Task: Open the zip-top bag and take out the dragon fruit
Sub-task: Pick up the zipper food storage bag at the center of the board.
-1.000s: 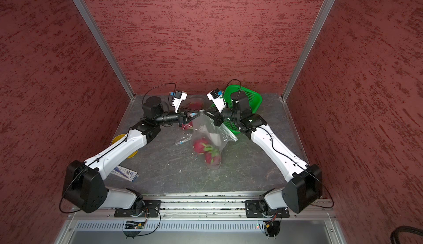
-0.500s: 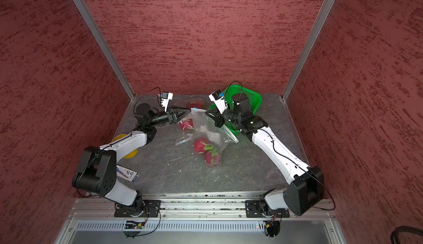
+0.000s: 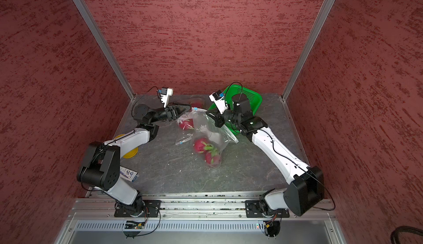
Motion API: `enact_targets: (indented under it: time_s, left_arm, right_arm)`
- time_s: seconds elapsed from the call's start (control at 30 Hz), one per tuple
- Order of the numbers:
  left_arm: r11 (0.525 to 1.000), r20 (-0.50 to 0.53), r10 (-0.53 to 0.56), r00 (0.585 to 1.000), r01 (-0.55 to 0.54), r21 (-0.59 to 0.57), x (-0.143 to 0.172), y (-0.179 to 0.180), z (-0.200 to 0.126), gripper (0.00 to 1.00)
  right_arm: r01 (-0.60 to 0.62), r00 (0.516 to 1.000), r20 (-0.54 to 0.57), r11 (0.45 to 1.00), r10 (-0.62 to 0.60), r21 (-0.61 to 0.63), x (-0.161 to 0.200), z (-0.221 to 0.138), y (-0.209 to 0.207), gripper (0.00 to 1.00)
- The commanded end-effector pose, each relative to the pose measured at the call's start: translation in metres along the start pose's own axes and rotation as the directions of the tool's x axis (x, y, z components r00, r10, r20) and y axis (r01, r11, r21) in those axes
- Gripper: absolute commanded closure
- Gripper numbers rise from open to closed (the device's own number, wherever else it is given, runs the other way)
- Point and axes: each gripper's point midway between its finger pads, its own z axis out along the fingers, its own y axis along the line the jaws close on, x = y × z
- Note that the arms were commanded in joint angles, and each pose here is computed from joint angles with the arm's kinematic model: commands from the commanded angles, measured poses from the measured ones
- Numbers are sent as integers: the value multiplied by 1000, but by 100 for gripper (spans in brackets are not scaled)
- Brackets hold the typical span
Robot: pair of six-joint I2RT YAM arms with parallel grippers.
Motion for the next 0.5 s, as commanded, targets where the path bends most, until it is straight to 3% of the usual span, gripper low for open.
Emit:
enact_targets:
  time_s: [0.0, 0.13, 0.3, 0.47]
  left_arm:
    - [999, -46, 36, 998, -36, 8, 3, -9, 9, 60]
    - [999, -63, 35, 997, -36, -4, 7, -8, 12, 70]
    - [999, -51, 45, 998, -45, -11, 4, -9, 10, 90]
    - [998, -43, 56, 998, -57, -20, 2, -11, 9, 100]
  right_arm:
    - [14, 999, 39, 1000, -15, 23, -10, -8, -1, 100]
    - [15, 999, 43, 1000, -16, 20, -10, -8, 0, 100]
    - [14, 999, 42, 1000, -15, 23, -9, -9, 0, 100]
    - [17, 999, 41, 999, -18, 29, -9, -10, 0, 100]
